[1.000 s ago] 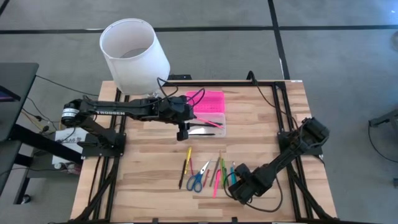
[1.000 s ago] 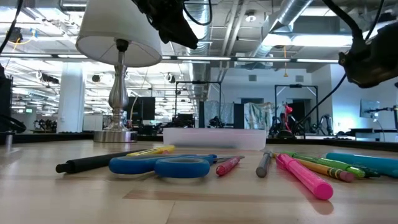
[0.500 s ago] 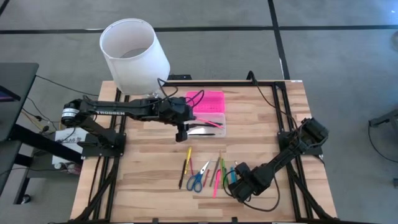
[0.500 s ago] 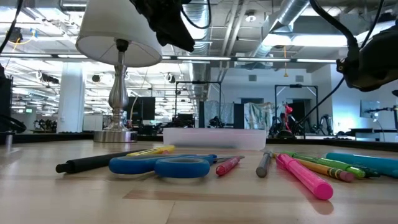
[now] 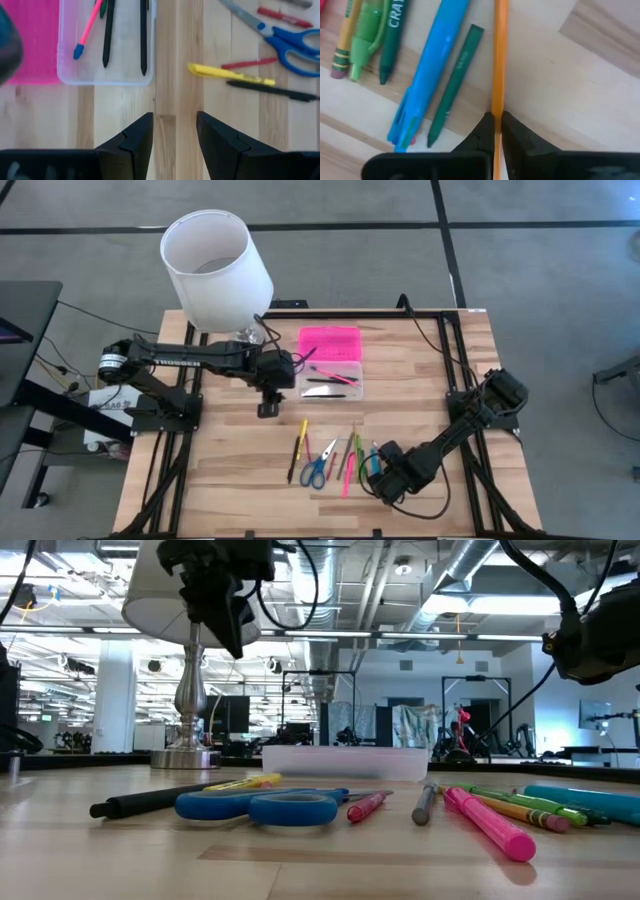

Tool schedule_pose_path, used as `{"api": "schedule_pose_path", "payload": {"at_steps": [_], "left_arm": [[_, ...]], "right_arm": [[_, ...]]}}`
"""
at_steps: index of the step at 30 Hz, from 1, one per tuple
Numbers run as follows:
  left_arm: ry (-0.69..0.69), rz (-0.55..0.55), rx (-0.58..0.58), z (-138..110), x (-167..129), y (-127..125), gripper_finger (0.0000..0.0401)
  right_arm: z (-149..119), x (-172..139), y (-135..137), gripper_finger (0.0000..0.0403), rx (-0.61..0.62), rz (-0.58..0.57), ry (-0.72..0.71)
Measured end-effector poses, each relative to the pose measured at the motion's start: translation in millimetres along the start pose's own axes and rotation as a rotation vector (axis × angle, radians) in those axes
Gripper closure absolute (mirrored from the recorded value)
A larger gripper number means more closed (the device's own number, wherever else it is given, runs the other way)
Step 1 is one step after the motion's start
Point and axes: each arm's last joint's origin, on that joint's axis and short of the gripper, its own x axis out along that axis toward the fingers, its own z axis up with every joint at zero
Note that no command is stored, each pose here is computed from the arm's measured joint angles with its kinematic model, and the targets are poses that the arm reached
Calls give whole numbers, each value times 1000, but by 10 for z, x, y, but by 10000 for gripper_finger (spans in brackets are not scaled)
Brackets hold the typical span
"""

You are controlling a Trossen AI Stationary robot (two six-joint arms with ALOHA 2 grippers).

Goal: Pick & place school supplies into a supply box
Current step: Put the orange pencil into the pink supply box

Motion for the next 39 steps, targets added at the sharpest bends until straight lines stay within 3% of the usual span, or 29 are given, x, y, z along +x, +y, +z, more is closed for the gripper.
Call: {"api": "schedule_pose_path", "payload": {"at_steps": [6, 14, 20, 31, 39], "left_arm": [[27, -1, 2, -26, 0, 0, 255], [71, -4, 8, -78, 14, -3, 255], [138, -21, -42, -214, 150, -20, 255], [123, -53, -107, -312, 351, -291, 255], [68, 26, -178, -347, 272, -559, 255]], "right_arm": [[63, -75, -119, 401, -12, -65, -26], [111, -397, -228, 402, -27, -17, -105], [300, -678, -360, 402, -112, 6, -205], [1277, -952, -557, 403, -450, -19, -313], [2036, -980, -684, 403, -605, 49, -411]]}}
